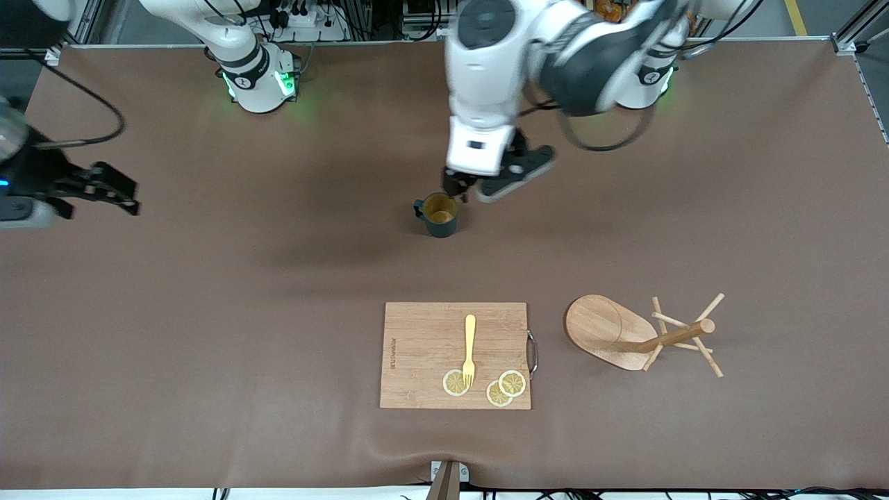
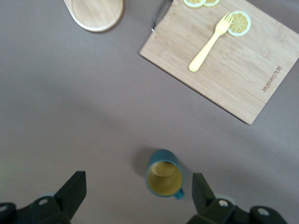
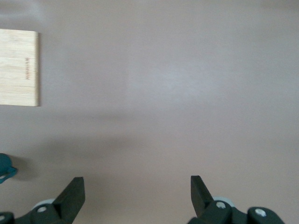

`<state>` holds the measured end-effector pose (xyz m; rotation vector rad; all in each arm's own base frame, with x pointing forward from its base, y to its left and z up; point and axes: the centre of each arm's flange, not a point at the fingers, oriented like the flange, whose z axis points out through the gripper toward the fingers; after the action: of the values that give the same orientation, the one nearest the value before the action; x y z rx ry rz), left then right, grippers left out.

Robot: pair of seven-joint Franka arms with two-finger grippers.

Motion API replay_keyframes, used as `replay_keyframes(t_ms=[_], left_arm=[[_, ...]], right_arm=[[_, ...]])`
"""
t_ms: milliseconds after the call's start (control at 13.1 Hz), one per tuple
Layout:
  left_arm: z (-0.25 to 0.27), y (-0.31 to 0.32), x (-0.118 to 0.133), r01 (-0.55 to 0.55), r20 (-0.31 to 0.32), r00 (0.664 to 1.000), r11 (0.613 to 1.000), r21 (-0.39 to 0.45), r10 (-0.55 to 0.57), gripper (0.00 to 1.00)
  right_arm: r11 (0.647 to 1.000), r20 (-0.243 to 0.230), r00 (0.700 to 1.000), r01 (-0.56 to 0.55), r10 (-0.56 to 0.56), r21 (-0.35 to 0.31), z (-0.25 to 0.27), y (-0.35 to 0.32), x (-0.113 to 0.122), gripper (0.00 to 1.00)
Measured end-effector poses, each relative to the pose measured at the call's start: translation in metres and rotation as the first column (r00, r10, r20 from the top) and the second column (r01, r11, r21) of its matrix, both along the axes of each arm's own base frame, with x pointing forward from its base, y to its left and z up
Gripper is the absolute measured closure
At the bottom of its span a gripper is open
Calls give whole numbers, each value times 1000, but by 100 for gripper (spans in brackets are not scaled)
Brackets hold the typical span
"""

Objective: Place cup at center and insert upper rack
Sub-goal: 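Lower the left gripper down to the mug handle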

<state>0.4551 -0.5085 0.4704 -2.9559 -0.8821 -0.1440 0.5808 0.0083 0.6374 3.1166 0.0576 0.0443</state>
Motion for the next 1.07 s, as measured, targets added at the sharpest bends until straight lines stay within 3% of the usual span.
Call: replay_keyframes(t_ms=[381, 763, 1068], left_arm=[[-93, -95, -56, -105, 136, 986, 993, 56, 97, 0], [-150, -150, -132, -259, 283, 931, 964, 63, 232, 0], [-204, -159, -150, -359, 358, 881, 930, 82, 308, 0]], right_arm=[[1000, -28, 1000, 4, -4, 1, -9, -50, -11, 0], [1000, -29, 1000, 2, -1, 6, -11, -49, -13, 0], [1000, -32, 999, 1, 0, 23, -12, -47, -14, 0]])
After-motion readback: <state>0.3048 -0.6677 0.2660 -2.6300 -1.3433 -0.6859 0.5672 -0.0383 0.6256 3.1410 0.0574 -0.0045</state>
